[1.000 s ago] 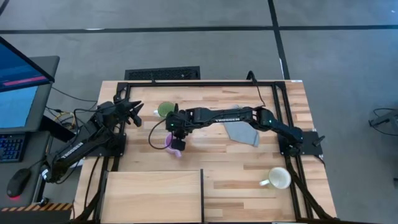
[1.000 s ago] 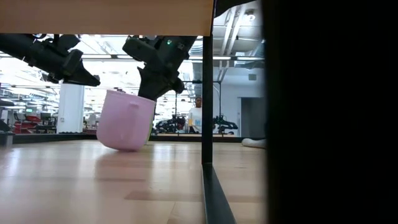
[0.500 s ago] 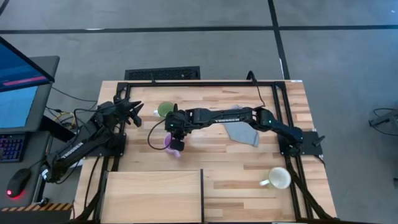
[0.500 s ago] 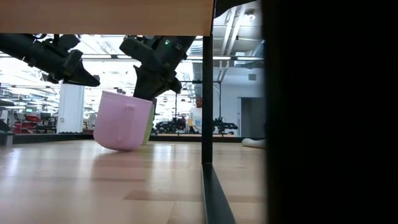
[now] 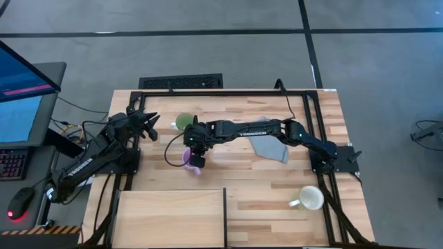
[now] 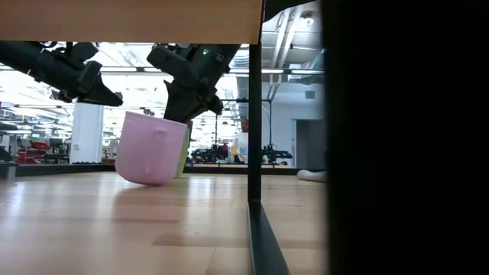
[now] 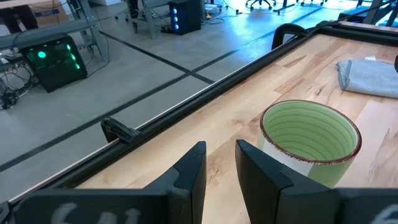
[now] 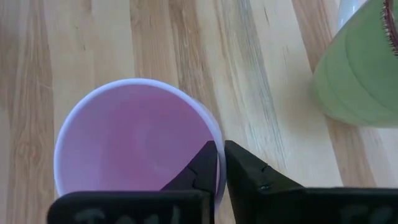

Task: Stack small to large cups/mugs on shelf
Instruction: Put the purple mug on the shelf

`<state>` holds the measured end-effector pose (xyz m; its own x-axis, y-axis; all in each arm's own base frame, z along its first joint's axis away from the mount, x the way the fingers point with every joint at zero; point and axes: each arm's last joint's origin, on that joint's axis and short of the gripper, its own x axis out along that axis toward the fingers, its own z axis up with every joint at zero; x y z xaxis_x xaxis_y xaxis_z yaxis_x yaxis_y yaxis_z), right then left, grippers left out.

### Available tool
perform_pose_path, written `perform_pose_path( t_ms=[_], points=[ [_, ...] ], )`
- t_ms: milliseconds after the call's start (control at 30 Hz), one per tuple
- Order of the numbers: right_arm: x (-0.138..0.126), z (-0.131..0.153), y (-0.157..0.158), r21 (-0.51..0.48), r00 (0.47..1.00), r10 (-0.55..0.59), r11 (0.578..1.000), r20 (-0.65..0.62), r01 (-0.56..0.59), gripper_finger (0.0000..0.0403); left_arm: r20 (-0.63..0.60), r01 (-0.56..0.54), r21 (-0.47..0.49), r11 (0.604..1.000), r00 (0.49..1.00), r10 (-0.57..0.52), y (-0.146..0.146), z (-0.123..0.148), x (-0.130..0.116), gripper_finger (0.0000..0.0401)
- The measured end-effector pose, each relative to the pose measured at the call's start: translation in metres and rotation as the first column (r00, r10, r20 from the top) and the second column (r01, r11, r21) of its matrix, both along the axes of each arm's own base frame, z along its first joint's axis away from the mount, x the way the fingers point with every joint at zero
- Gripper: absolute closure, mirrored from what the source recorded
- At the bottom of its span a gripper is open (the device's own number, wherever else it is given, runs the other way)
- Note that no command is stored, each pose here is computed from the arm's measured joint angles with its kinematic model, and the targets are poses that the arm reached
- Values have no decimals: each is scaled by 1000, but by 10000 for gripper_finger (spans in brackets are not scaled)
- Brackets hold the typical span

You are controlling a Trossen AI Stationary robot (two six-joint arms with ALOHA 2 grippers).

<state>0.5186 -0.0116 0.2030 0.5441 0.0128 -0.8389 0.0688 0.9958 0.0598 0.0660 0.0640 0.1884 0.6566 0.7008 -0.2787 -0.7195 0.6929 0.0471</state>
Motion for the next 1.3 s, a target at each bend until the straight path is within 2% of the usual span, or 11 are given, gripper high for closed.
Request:
perform_pose_path(
  t_ms=[533,867,1067,1300],
  points=[
    [-1,-1,1,-8,1000,23,1000,-13,-24,342,0,0,0,1000,1000,0,0,0,0,323],
    [3,2,14,-74,992,124,990,35,-122,271,-9,-1,-8,1000,1000,1,0,-4,0,323],
    [5,4,16,-153,991,122,982,49,-113,224,-12,-1,-11,1000,1000,1,1,-8,1,323],
    [4,13,17,-158,991,125,981,49,-116,192,-7,0,-7,1000,1000,0,1,-8,1,323]
  ],
)
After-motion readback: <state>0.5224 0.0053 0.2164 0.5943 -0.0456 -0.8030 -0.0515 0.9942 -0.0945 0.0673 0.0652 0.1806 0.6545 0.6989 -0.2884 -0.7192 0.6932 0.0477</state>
